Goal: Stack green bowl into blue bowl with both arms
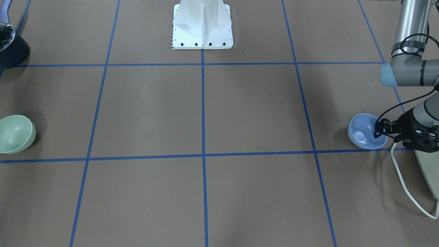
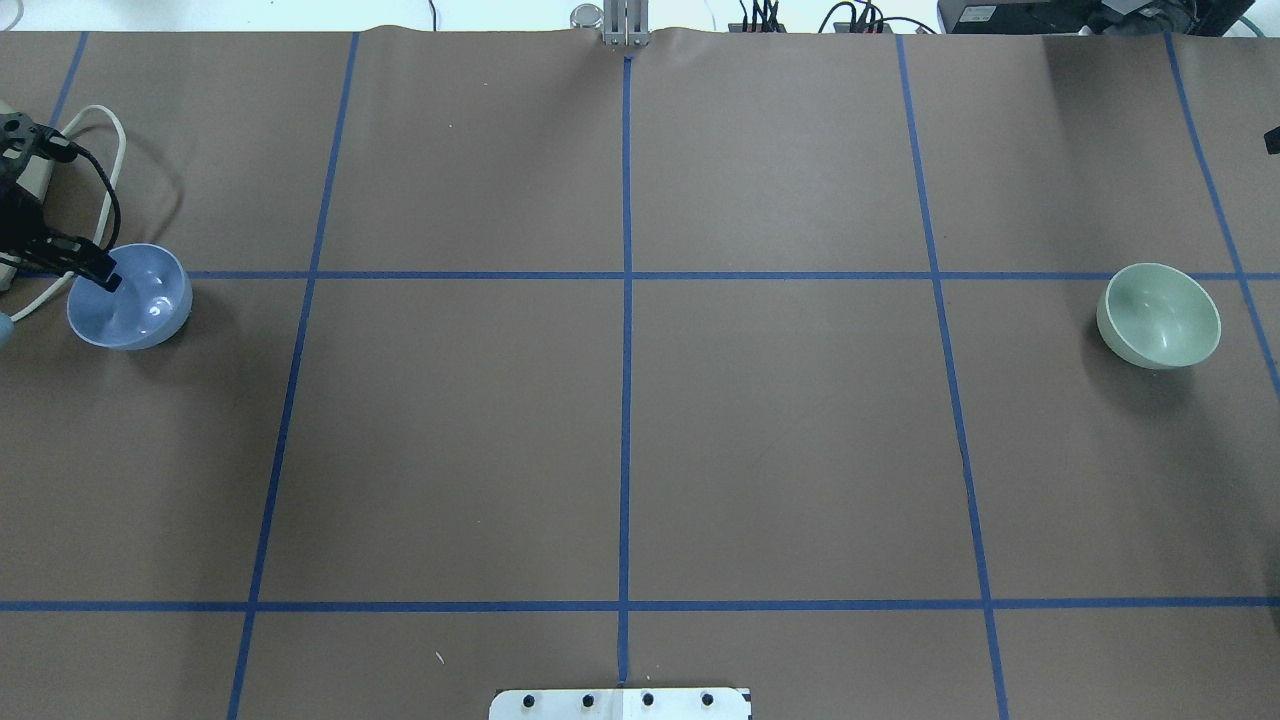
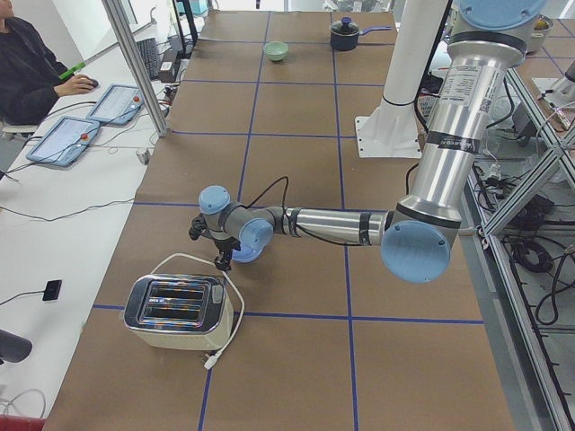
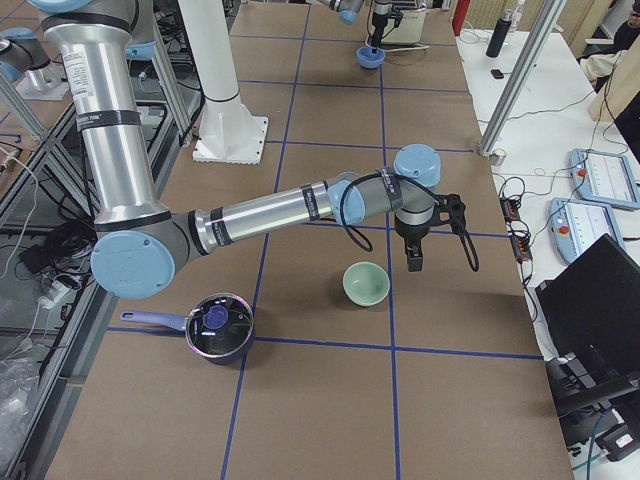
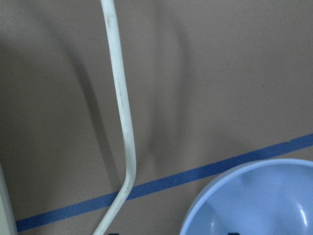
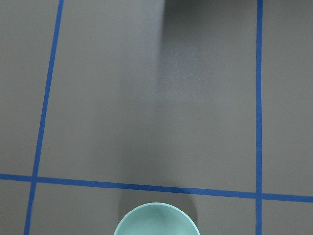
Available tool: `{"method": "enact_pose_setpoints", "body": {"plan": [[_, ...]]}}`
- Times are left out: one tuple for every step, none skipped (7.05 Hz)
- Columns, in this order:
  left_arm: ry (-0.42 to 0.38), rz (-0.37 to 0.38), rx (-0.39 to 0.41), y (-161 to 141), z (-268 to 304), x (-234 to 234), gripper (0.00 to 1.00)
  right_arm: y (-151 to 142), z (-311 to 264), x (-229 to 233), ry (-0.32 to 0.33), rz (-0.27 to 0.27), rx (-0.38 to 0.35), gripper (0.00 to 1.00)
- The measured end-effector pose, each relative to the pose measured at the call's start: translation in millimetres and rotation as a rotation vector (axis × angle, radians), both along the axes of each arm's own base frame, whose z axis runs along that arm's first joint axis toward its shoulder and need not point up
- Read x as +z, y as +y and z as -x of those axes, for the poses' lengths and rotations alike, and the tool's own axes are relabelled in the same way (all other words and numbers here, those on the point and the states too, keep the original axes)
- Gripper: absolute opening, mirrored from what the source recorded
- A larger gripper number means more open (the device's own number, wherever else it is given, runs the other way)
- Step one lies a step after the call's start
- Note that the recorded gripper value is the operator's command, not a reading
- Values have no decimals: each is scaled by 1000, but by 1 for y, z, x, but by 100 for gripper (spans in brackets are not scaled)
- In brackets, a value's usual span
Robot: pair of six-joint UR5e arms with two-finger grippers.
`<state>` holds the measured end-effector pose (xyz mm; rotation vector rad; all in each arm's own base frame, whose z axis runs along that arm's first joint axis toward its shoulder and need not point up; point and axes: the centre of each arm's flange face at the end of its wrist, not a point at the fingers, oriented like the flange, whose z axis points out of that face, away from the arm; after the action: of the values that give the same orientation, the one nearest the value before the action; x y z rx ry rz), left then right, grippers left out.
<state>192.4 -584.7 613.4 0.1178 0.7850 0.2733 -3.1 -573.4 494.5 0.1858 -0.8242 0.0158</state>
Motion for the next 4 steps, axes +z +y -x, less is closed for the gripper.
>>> {"method": "enact_pose_setpoints", "body": {"plan": [[1,3,2,1,-3,-1,0,0,0,0,0,0,-1,99],[2,3,3,1,-5,-1,0,0,0,0,1,0,-1,99],[3,0,4,1,-5,-2,0,0,0,0,1,0,-2,99],[5,-2,7,0,-5,-3,0,0,1,0,0,0,-2,99]]}}
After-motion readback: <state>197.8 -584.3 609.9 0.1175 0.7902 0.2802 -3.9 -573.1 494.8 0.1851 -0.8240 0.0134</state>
